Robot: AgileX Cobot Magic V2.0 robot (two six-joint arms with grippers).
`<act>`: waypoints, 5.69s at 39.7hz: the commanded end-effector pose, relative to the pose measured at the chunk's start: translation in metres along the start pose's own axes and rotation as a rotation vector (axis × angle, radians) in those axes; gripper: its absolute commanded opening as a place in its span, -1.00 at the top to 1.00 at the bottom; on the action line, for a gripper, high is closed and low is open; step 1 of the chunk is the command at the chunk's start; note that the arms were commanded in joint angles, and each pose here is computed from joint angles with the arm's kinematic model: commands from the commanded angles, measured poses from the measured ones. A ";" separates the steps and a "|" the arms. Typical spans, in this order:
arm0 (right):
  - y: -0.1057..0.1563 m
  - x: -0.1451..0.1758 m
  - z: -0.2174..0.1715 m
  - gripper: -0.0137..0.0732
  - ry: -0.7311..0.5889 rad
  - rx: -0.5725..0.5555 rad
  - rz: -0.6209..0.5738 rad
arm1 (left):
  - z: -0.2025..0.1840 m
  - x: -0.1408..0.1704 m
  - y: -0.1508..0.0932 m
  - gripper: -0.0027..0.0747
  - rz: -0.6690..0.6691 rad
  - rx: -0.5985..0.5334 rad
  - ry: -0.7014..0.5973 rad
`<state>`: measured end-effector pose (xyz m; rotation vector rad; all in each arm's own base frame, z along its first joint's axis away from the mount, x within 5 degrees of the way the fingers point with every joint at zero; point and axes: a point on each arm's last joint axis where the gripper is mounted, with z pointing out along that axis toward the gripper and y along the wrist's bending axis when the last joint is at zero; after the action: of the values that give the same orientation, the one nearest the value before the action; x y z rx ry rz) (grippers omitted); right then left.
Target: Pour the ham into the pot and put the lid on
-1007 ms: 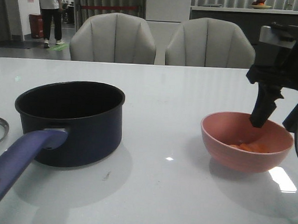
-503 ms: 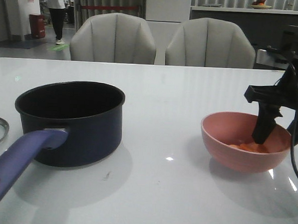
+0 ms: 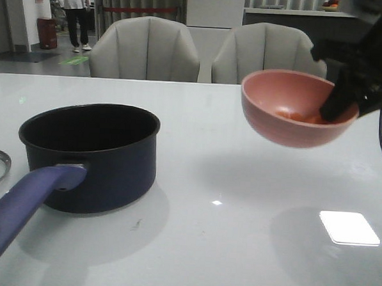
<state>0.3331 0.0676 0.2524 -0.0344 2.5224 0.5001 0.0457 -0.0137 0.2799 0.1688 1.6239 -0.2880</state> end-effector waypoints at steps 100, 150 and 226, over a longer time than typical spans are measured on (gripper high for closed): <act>0.207 0.011 -0.021 0.37 -0.777 -0.283 -0.598 | -0.002 -0.016 -0.002 -0.57 -0.010 0.017 -0.096; -0.051 -0.006 0.008 0.37 0.133 0.163 -0.087 | -0.002 -0.016 -0.002 -0.57 -0.010 0.017 -0.096; -0.009 0.230 -0.180 -0.13 -1.081 0.010 -0.363 | -0.002 -0.016 -0.002 -0.57 -0.010 0.017 -0.096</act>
<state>0.0485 0.0171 0.2549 -0.2053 1.5156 0.2498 0.0457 -0.0137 0.2799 0.1688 1.6239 -0.2880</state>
